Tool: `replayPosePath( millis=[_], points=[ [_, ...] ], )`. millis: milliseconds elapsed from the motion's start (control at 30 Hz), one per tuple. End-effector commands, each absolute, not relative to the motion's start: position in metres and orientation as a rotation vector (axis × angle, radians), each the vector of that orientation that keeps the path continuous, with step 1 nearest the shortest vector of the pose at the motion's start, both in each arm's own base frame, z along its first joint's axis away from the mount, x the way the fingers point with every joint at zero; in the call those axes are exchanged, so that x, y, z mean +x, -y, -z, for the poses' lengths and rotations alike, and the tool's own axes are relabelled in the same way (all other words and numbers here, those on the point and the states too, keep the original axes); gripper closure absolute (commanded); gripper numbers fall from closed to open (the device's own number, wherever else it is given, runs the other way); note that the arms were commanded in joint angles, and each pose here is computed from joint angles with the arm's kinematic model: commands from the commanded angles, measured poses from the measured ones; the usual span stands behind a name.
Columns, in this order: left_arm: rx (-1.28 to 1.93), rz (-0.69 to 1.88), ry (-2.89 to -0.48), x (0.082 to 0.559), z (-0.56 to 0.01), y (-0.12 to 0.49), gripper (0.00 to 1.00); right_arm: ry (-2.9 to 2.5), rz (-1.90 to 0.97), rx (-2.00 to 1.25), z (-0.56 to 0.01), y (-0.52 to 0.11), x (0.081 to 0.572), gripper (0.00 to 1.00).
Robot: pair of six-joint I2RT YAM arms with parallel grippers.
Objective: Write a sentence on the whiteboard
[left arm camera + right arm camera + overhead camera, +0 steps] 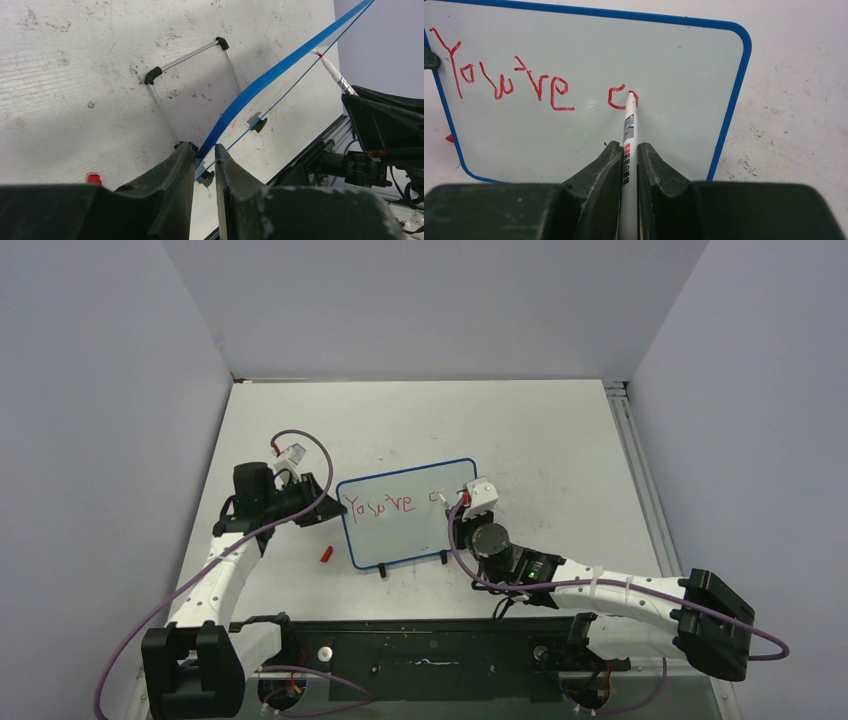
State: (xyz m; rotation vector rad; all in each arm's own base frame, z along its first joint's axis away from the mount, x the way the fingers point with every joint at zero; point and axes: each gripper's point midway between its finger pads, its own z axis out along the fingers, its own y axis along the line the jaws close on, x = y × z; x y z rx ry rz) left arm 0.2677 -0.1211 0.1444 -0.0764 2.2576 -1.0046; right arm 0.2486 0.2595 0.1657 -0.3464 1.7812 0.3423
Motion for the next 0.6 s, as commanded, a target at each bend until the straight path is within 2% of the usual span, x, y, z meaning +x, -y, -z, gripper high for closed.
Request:
replayPosePath(
  millis=[0, 567],
  points=[
    [-0.020, 1.014, -2.206, 0.275, -0.161, 0.124, 0.80, -1.765, -0.380, -0.317, -0.175, -0.263, 0.250, 0.95],
    [-0.018, 1.016, -2.206, 0.275, -0.161, 0.125, 0.80, -1.818, -0.380, -0.306, -0.154, -0.253, 0.239, 0.95]
  ],
)
